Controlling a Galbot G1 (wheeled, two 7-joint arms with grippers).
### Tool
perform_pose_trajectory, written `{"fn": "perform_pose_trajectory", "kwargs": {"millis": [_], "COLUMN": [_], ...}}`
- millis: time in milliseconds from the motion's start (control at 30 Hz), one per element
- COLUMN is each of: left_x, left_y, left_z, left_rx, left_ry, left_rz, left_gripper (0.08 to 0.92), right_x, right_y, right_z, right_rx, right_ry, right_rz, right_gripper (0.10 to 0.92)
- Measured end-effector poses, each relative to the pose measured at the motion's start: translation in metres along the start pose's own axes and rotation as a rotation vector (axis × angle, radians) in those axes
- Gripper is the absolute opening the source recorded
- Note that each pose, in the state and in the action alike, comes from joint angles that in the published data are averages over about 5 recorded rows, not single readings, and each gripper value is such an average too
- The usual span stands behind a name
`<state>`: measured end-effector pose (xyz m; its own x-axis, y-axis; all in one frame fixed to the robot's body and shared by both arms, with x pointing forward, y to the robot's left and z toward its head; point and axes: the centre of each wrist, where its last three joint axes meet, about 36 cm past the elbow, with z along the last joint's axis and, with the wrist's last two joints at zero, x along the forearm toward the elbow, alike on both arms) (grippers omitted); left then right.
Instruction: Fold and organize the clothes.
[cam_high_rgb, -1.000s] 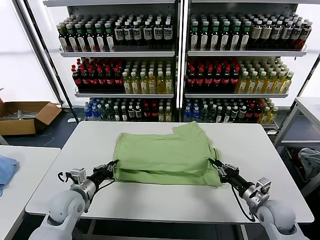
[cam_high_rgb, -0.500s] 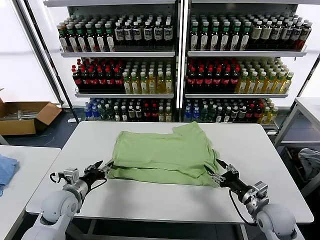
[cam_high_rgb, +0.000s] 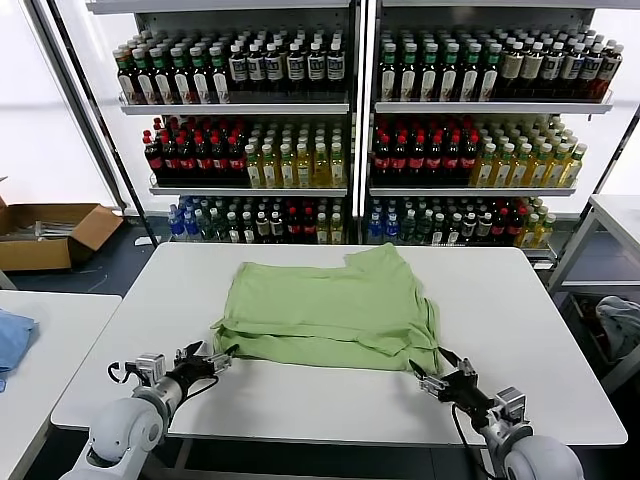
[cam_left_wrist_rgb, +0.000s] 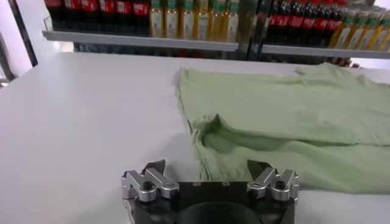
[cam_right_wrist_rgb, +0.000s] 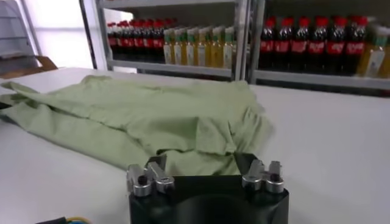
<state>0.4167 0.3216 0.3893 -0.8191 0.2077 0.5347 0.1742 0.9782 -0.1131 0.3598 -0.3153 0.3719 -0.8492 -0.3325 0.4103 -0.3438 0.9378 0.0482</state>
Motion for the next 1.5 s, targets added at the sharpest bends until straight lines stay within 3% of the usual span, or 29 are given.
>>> {"fn": "perform_pose_trajectory", "kwargs": {"millis": [433,833,1033,1333,1500], "left_x": [-0.004,0.017,0.042,0.103,0.13], "left_y": [0.005,0.0,-0.011,-0.023,-0.022], "left_z": [0.007,0.019,0.033,0.048,0.049], "left_rx": [-0.003,0.019,0.057,0.082,0.056], "left_ry": [0.024,0.03,0.026,0.019,0.02], "left_rz": [0.023,0.056,0.06,0.019,-0.023], "left_gripper": [0.415,0.104,0.091,0.089,0.095], "right_x": [0.001,0.027,0.049,0.086,0.102], "right_y": [-0.001,-0.002,0.007,0.023,0.031], "right_z": [0.002,0.002,0.002,0.007,0.007], "right_rx": [-0.043,-0.019,-0.013,0.023,0.025], "right_ry": [0.014,0.001,0.0,0.042,0.051], "right_rz": [-0.01,-0.022,-0.029,-0.02,-0.012], "right_gripper": [0.159,0.137,0.137,0.137,0.211]}}
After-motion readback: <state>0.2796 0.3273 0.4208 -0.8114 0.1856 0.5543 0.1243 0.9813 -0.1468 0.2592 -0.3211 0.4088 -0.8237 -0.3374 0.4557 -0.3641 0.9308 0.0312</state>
